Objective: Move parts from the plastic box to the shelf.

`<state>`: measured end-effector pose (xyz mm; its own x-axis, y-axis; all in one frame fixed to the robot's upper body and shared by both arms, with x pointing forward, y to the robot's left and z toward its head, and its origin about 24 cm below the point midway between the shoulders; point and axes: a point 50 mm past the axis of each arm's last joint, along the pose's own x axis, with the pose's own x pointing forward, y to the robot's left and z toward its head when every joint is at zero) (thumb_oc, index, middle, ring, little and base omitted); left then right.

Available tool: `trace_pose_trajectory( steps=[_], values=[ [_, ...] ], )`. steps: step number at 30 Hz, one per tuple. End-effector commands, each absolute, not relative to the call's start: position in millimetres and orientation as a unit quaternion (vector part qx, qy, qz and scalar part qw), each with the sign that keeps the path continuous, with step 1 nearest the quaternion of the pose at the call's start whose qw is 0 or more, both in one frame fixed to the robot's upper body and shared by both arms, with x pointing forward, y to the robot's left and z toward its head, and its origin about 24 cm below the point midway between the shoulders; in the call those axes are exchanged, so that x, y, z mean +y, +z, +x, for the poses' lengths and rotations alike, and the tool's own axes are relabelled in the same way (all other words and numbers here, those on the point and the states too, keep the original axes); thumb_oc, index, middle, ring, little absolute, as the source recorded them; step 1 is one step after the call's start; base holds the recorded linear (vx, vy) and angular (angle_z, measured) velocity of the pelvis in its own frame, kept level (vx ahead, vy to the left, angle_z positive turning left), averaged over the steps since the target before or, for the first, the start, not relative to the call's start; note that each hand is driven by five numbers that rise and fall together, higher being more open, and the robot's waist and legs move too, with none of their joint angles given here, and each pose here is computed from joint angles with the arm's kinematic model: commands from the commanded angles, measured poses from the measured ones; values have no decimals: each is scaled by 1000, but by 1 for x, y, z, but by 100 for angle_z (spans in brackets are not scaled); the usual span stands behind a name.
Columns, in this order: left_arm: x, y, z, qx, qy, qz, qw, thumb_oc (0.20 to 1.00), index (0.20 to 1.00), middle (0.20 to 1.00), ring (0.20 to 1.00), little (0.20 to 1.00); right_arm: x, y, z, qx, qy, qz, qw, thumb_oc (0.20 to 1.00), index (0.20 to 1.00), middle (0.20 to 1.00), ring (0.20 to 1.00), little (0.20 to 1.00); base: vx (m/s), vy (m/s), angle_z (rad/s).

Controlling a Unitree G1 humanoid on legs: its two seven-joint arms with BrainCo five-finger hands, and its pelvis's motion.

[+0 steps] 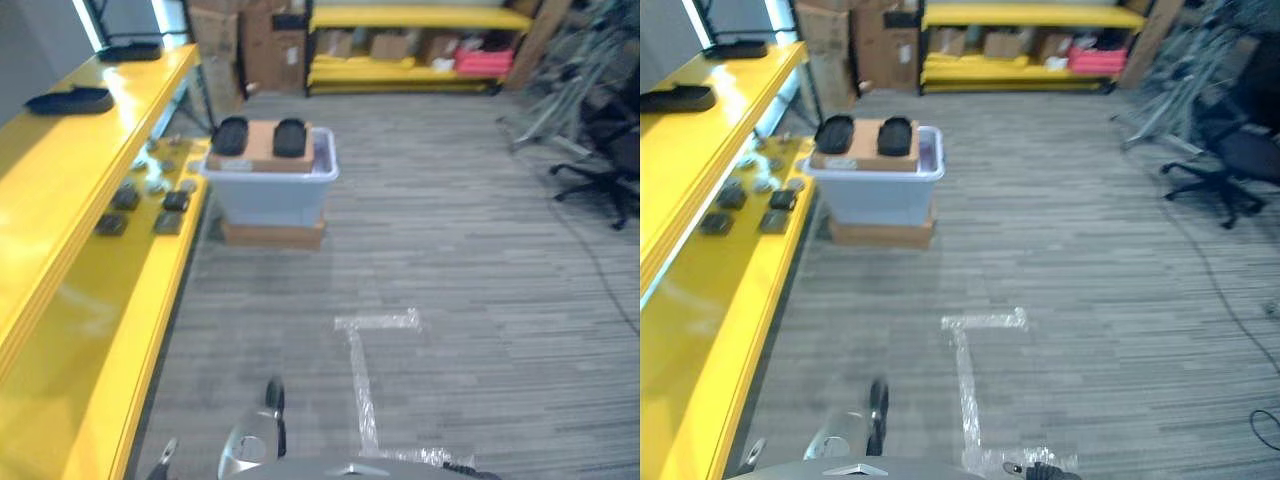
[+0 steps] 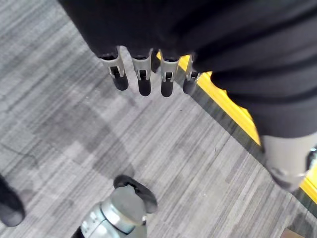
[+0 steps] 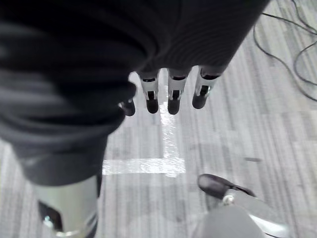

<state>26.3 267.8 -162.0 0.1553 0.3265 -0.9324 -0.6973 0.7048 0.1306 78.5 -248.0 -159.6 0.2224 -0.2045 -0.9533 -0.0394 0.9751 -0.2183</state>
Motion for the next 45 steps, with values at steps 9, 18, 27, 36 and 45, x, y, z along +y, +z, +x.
trace_pose_trajectory(
  steps=[9,18,27,36,45],
  values=[
    [262,-154,85,502,281,-123,808,1000,1000,1000,1000,1000,-235,-146,137,536,-78,-51,839,1000,1000,1000,1000,1000,360,120,-4],
    [267,-154,72,511,262,-92,814,1000,1000,1000,1000,1000,-237,-150,117,543,-87,-26,834,1000,1000,1000,1000,1000,611,-247,39],
    [255,-160,60,525,264,-120,801,1000,1000,1000,1000,1000,-259,-152,103,589,-103,-68,798,1000,1000,1000,1000,1000,542,-120,37],
    [253,-158,76,508,265,-138,808,1000,1000,1000,1000,1000,-282,-150,78,607,-140,-101,775,1000,1000,1000,1000,1000,304,118,9],
    [255,-158,75,504,286,-139,803,1000,1000,1000,1000,1000,-274,-149,90,582,-121,-94,798,1000,1000,1000,1000,1000,292,243,-2]
  ],
)
